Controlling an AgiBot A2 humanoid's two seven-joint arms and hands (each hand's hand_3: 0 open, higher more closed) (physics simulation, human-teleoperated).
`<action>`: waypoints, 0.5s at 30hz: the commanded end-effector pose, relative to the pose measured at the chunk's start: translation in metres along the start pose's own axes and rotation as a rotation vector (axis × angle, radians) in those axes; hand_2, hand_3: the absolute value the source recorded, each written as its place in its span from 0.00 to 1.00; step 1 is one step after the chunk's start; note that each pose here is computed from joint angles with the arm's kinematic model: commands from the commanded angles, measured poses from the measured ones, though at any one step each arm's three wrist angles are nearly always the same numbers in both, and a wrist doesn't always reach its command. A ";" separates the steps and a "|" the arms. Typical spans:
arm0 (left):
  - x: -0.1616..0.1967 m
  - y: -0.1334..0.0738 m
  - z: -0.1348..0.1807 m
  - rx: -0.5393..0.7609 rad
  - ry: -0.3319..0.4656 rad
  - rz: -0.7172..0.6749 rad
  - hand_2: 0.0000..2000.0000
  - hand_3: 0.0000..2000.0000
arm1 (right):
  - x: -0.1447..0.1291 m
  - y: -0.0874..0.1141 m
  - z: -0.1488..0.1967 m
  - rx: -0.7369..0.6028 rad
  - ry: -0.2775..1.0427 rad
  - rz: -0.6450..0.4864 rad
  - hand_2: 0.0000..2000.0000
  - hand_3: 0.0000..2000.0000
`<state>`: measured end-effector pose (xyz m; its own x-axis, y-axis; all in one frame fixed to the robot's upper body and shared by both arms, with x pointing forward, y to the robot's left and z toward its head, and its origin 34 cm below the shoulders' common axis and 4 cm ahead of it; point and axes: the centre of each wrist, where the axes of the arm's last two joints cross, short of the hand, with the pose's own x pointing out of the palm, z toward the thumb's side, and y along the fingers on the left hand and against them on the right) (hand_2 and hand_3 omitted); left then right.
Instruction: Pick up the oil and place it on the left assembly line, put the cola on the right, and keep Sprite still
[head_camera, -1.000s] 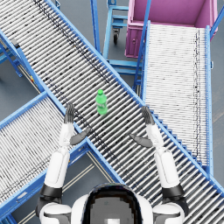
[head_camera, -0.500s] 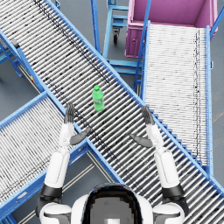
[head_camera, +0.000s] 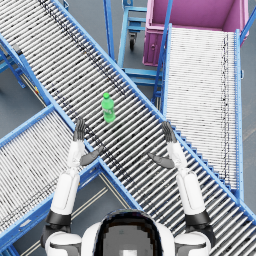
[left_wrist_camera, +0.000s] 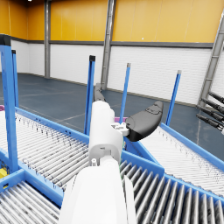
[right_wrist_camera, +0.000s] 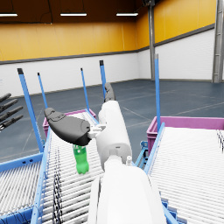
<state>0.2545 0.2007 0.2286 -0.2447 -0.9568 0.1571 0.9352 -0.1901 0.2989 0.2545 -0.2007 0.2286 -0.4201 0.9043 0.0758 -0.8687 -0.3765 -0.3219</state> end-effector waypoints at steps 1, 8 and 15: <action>0.000 0.000 0.000 0.000 0.000 0.000 0.00 0.00 | 0.000 0.000 0.000 0.000 0.000 0.000 0.00 0.00; 0.000 0.000 0.000 0.000 0.000 0.000 0.00 0.00 | 0.000 0.000 0.000 0.000 0.000 0.000 0.00 0.00; 0.000 0.000 0.000 0.000 0.000 0.000 0.00 0.00 | 0.000 0.000 0.000 0.000 0.000 0.000 0.00 0.00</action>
<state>0.2545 0.2007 0.2286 -0.2447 -0.9568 0.1571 0.9352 -0.1901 0.2989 0.2545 -0.2007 0.2286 -0.4201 0.9043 0.0758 -0.8687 -0.3765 -0.3219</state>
